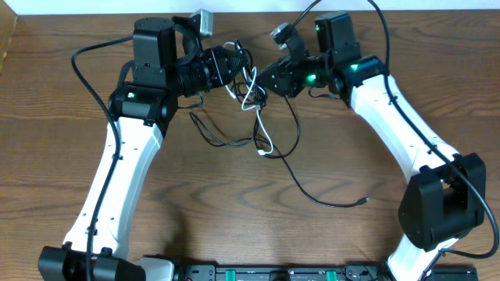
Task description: Untangle cables
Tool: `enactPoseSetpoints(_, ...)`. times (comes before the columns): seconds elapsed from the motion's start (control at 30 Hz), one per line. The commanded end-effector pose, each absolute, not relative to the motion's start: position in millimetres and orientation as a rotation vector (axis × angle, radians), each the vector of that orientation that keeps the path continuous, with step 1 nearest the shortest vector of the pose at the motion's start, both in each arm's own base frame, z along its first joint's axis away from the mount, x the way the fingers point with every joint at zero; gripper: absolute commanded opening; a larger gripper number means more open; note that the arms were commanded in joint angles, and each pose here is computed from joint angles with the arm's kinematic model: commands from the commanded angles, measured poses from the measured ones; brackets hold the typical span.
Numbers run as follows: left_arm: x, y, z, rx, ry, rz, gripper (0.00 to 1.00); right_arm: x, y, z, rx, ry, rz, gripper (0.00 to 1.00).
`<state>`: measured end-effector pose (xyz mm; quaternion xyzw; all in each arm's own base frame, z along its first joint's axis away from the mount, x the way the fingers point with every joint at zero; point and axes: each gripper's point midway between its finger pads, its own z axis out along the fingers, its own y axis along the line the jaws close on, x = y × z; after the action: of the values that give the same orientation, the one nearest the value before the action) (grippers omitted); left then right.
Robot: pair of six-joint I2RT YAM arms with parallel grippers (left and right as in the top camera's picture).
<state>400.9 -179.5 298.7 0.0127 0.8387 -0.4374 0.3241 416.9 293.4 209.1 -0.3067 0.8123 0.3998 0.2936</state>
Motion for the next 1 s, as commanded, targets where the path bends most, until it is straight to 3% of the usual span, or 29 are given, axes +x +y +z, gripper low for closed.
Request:
enactPoseSetpoints(0.0, 398, -183, 318, 0.091, 2.151, -1.16, 0.08, 412, 307, 213, -0.847, 2.153, 1.055, 0.39)
enactPoseSetpoints(0.27, 399, -183, 318, 0.091, 2.151, -1.159, 0.08, 411, 306, 211, -0.842, 2.162, 1.062, 0.61)
enactPoseSetpoints(0.73, 407, -166, 296, -0.003, 2.222, -1.006, 0.08, 411, 281, 231, -0.875, 2.053, 1.25, 0.48)
enactPoseSetpoints(0.97, 407, -166, 297, -0.024, 2.224, -1.017, 0.07, 394, 294, 218, -0.962, 2.067, 1.246, 0.45)
